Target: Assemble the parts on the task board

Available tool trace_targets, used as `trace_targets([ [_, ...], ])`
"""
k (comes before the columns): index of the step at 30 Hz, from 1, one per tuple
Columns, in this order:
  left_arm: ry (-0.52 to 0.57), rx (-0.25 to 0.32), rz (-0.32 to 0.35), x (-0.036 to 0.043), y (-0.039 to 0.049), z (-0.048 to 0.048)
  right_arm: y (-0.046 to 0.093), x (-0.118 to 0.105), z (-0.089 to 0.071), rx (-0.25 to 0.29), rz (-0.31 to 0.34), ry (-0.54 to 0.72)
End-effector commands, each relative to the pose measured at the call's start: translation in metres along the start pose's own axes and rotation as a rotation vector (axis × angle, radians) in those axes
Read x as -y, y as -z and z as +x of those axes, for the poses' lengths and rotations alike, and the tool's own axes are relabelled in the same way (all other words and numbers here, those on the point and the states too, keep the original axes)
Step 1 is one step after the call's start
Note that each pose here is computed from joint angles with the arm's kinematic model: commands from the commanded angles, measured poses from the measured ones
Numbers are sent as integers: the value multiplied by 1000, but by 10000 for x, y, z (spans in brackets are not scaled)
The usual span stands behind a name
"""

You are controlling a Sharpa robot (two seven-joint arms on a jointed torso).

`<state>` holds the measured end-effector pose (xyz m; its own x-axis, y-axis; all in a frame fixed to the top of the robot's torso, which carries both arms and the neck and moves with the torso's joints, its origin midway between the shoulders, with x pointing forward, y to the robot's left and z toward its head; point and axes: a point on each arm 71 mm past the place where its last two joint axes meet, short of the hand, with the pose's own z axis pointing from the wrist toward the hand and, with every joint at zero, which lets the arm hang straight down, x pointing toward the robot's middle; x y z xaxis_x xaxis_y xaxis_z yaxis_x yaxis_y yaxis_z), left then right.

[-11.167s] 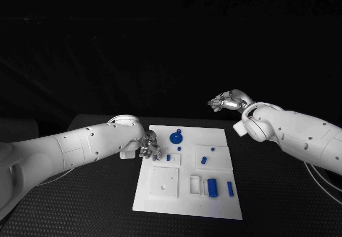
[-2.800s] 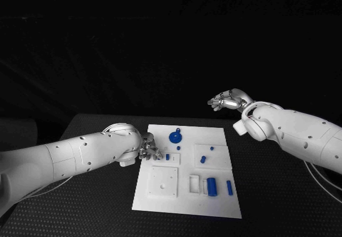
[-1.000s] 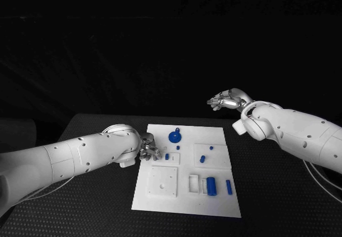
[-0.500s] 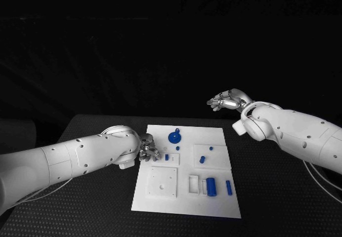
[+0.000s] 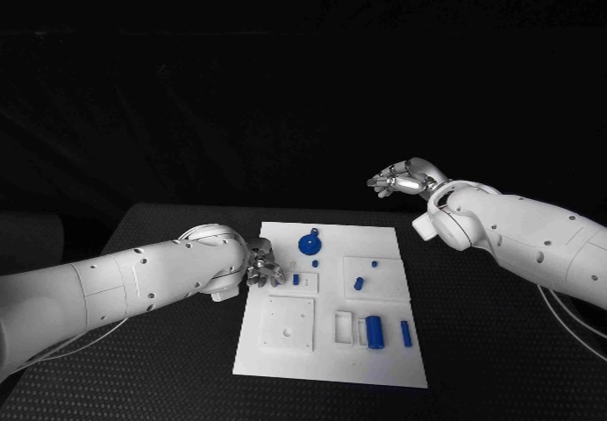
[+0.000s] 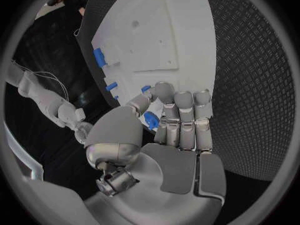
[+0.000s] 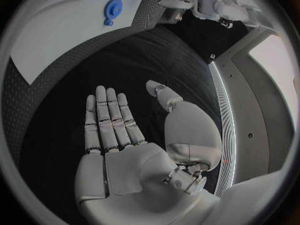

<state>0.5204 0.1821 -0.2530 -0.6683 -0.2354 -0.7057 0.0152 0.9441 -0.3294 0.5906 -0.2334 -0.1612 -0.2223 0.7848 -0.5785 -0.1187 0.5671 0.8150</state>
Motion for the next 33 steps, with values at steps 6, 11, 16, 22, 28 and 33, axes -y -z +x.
trace_targets([
  [6,7,5,49,59,20,23,1,-1,15,-17,-4,-2],
  [11,6,0,51,46,35,30,3,15,14,-19,0,-2],
  [16,7,-1,50,37,46,30,4,22,13,-20,2,-2],
  [22,16,-5,55,34,56,21,13,42,30,-37,4,-5],
  [28,33,1,56,24,76,-26,19,69,50,-44,10,-6],
  [33,47,-6,64,46,85,-31,21,74,59,-53,10,-8],
])
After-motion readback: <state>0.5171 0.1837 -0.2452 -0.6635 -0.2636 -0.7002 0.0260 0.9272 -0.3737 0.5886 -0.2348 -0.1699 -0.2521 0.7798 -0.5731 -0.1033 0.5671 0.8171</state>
